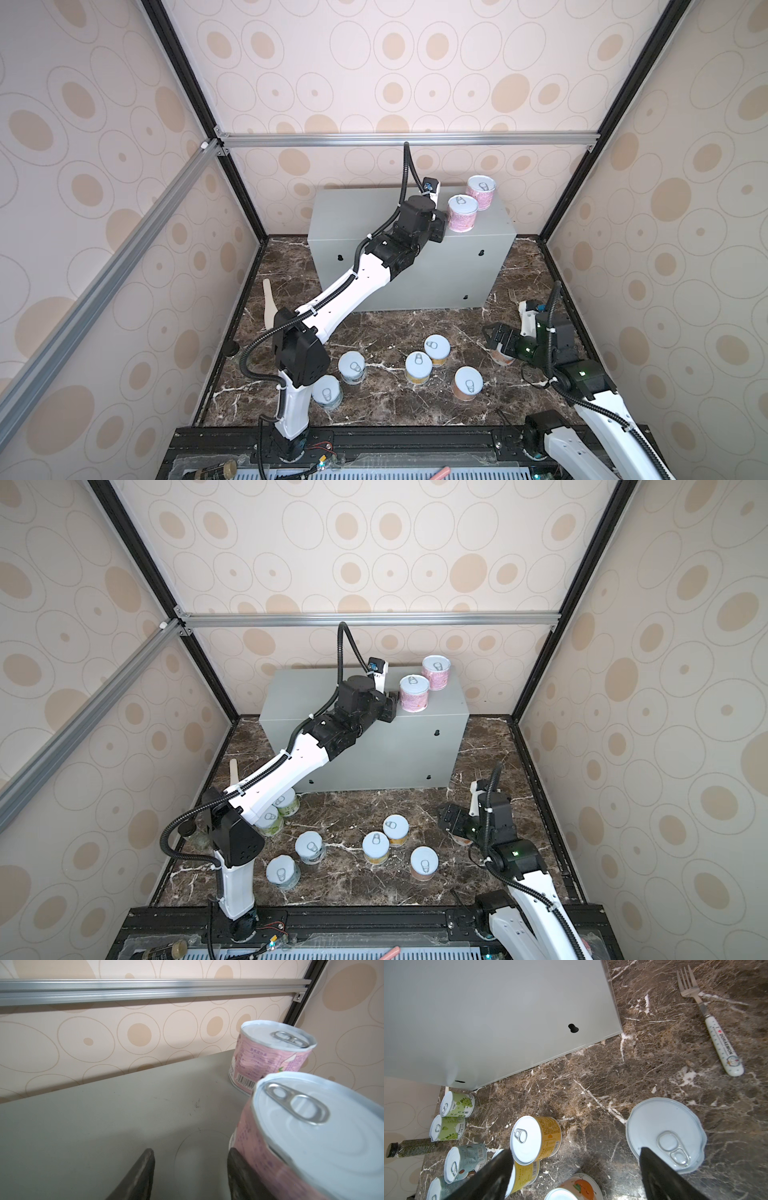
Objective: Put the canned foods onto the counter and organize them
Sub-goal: 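Open the left gripper to release the pink can and draw back, then lower the left gripper toward the table cans while the right gripper reaches toward the cans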
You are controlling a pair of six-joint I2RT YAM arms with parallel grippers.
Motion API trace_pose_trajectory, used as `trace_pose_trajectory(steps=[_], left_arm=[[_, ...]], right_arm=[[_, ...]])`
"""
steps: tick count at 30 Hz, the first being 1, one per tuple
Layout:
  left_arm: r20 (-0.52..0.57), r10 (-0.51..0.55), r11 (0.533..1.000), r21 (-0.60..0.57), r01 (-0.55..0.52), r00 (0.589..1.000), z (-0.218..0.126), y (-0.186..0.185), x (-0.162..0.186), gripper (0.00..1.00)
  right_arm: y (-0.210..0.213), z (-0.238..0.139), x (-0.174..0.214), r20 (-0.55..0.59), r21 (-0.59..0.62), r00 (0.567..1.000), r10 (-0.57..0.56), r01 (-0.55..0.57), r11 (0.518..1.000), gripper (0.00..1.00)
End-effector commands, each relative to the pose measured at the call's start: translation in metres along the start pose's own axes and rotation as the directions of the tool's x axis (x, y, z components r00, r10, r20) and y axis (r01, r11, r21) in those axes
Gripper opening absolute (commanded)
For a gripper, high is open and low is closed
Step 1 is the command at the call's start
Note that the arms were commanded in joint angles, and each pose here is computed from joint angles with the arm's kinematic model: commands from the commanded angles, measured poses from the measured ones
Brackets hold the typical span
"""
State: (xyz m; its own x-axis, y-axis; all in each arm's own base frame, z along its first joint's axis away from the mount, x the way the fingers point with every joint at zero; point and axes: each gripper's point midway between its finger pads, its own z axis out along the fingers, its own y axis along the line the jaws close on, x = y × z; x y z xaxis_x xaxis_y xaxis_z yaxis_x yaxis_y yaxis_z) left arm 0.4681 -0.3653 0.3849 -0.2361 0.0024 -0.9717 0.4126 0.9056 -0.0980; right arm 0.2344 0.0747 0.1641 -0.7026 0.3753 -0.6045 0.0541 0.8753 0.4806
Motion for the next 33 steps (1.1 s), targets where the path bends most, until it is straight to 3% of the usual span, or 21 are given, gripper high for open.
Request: trace_pose_trajectory(steps=[1,33], left_arm=[[-0.025,-0.033,0.999,0.012,0.034,0.999,0.010,-0.014,0.011,0.56],[-0.071,-0.072,0.997,0.033,0.075,0.995,0.052,-0.053,0.046,0.55]], right_arm=[[0.011,-0.010,-0.016,0.050,-0.034,0.999,-0.009,0.011,0.999,0.95],[0.101,-0.038,-0.127,0.214,-0.250,0.976,0.041,0.014,0.968,0.56]])
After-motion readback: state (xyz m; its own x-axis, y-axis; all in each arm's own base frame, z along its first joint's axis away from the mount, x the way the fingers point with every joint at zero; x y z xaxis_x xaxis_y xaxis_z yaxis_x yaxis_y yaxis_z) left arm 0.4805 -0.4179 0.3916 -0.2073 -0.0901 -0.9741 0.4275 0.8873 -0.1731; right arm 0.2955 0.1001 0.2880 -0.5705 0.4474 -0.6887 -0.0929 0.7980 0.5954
